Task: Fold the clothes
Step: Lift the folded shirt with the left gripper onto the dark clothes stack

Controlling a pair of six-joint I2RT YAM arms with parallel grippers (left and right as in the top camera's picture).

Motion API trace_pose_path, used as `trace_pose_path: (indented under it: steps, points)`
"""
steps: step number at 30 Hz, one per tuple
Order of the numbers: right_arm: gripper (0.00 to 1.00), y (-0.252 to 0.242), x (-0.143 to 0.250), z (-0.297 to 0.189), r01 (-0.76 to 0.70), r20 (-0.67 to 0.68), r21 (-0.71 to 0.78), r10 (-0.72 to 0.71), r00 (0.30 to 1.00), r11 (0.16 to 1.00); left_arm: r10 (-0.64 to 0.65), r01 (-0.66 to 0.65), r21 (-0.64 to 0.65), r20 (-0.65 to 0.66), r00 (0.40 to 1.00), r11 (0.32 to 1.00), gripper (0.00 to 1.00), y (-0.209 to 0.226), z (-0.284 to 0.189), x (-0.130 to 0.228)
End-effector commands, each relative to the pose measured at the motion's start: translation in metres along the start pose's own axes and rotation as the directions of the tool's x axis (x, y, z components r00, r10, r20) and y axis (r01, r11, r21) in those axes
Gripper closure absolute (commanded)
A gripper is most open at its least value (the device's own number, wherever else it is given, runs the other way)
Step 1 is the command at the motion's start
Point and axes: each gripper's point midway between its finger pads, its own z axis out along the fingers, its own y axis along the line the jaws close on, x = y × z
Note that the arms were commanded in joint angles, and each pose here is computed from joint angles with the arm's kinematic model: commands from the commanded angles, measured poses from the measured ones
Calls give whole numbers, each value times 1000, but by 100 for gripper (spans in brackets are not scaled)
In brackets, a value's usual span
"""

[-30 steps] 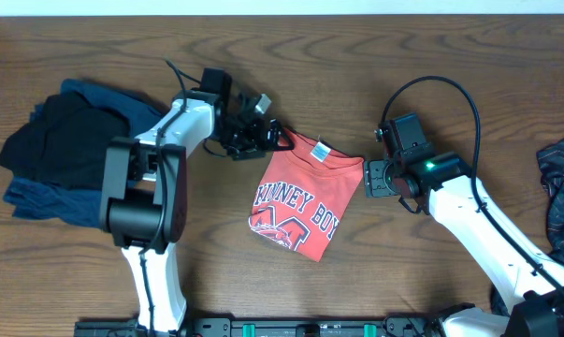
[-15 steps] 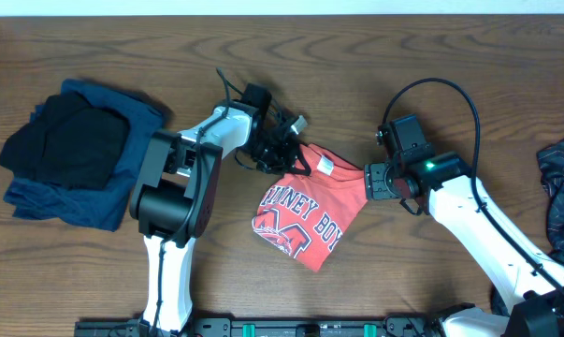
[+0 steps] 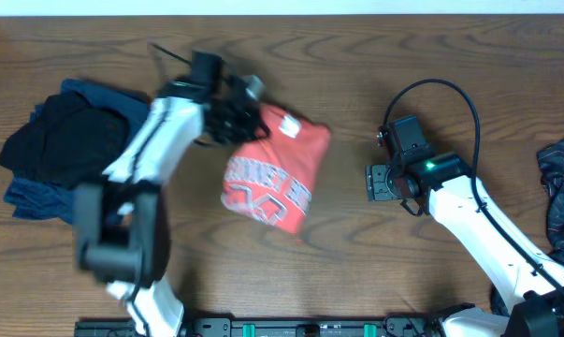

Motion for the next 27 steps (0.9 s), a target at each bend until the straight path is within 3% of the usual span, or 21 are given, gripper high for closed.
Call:
trace_pose_path:
  steps: [1, 7, 11, 17, 27]
  points:
    - [28, -8, -6, -5, -23, 27, 31, 22, 999, 999, -32, 60, -141, 189, 981, 988, 94, 16, -67, -26]
    - [28, -10, -6, -4, -28, 28, 39, 27, 999, 999, -88, 240, -289, 453, 887, 927, 94, 52, -166, -42]
    - [28, -10, -6, -4, -28, 29, 39, 27, 999, 999, -97, 355, -326, 602, 792, 876, 94, 77, -223, -46]
    - [28, -10, -6, -4, -28, 28, 40, 27, 999, 999, -114, 468, -295, 736, 667, 833, 94, 114, -275, -53]
    - [28, -11, -6, -4, -29, 27, 43, 28, 999, 999, -179, 708, -272, 852, 492, 651, 94, 198, -326, -30]
